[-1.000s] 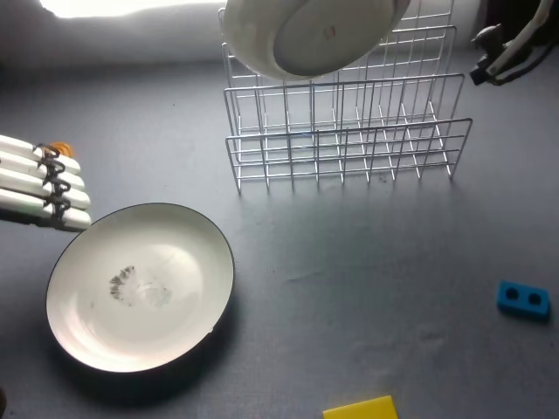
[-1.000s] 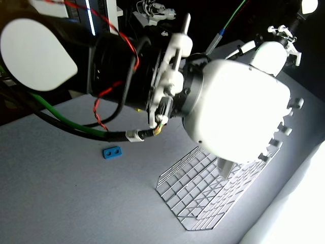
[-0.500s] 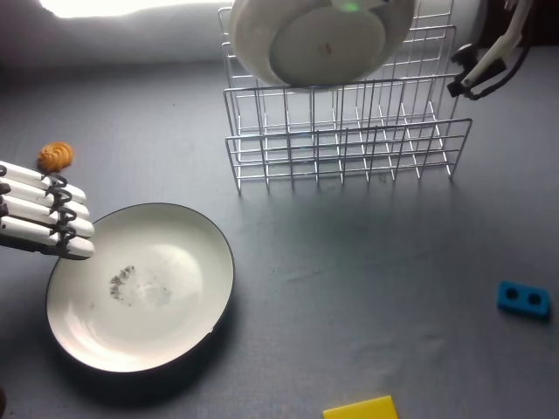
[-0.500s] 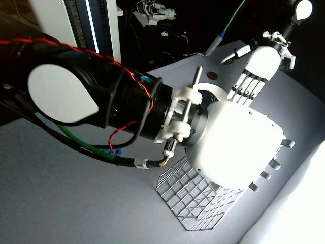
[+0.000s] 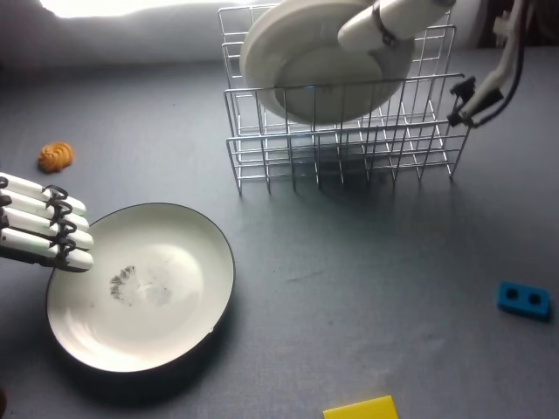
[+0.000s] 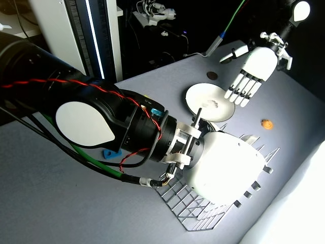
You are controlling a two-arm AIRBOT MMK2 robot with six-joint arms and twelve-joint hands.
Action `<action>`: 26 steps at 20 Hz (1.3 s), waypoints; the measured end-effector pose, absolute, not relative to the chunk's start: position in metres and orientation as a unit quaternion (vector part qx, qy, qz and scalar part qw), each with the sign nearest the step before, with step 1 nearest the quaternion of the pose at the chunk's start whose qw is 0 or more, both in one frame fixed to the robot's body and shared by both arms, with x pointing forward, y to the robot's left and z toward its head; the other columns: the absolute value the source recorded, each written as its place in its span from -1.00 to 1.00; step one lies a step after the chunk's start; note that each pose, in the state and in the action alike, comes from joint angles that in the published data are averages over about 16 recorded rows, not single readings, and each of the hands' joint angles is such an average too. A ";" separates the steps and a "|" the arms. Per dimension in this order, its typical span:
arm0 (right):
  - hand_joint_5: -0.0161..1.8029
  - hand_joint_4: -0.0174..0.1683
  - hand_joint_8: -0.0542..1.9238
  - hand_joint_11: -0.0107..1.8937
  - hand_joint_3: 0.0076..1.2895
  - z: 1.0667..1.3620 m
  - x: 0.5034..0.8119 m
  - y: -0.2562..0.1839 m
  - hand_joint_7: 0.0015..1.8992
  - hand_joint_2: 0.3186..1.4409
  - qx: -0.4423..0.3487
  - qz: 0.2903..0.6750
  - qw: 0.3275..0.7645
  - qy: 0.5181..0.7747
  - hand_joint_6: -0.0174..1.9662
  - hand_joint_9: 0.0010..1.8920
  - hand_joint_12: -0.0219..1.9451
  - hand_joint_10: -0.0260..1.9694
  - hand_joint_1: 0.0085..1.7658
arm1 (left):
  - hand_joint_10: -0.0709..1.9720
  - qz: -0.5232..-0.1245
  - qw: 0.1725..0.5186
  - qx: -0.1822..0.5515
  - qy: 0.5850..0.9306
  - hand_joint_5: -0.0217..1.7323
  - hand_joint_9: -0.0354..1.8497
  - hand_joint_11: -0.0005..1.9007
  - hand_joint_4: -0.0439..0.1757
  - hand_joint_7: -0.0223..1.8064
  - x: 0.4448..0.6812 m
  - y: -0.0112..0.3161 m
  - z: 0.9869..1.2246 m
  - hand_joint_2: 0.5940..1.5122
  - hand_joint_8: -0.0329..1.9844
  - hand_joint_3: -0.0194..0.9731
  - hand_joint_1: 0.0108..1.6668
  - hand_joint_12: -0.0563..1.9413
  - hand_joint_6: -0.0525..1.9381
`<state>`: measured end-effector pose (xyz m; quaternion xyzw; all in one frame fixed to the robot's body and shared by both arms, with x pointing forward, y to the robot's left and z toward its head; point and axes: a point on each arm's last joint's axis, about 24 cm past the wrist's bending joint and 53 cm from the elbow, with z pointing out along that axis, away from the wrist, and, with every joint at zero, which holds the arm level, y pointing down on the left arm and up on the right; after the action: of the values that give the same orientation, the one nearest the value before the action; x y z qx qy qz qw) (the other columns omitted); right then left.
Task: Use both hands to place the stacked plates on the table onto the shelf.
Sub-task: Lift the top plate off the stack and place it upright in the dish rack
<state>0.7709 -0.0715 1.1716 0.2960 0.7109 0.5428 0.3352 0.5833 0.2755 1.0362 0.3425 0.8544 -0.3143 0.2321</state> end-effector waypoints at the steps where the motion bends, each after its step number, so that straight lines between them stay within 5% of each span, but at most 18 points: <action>1: -0.07 -0.91 0.08 -0.17 -0.99 1.169 0.771 -0.072 -0.04 0.32 0.295 0.541 0.336 0.713 0.12 -0.05 0.38 0.24 0.53 | -0.93 -0.314 0.231 0.343 0.855 -0.95 -0.95 -0.99 -0.60 -0.95 0.583 0.275 1.035 -0.12 -0.97 -0.94 -1.00 -0.95 -0.93; 8: -0.10 -0.91 -0.07 -0.24 -0.99 1.161 0.769 -0.072 -0.07 0.36 0.287 0.538 0.338 0.717 0.08 -0.10 0.41 0.06 0.48 | -0.93 -0.312 0.226 0.343 0.857 -0.95 -0.95 -0.99 -0.61 -0.95 0.581 0.273 1.029 -0.12 -0.97 -0.94 -1.00 -0.95 -0.93; 21: -0.20 -0.86 -0.88 -0.59 -0.99 1.176 0.766 -0.068 -0.14 0.34 0.271 0.555 0.344 0.707 -0.74 -0.24 0.41 -0.59 0.34 | -0.96 -0.299 0.210 0.328 0.871 -0.96 -0.98 -0.98 -0.61 -0.96 0.577 0.280 1.010 -0.11 -0.97 -0.94 -1.00 -0.95 -0.94; 26: -0.22 -0.85 -0.92 -0.68 -0.99 1.207 0.762 -0.063 -0.17 0.31 0.225 0.572 0.373 0.695 -0.90 -0.28 0.40 -0.63 0.34 | -0.97 -0.295 0.200 0.315 0.880 -0.97 -0.99 -0.98 -0.63 -0.96 0.572 0.285 1.000 -0.12 -0.97 -0.94 -1.00 -0.94 -0.96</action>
<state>0.7616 -0.0627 1.2066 0.2254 0.6945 0.5724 0.3731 0.5724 0.2854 1.0005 0.3148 0.8799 -0.2947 0.1997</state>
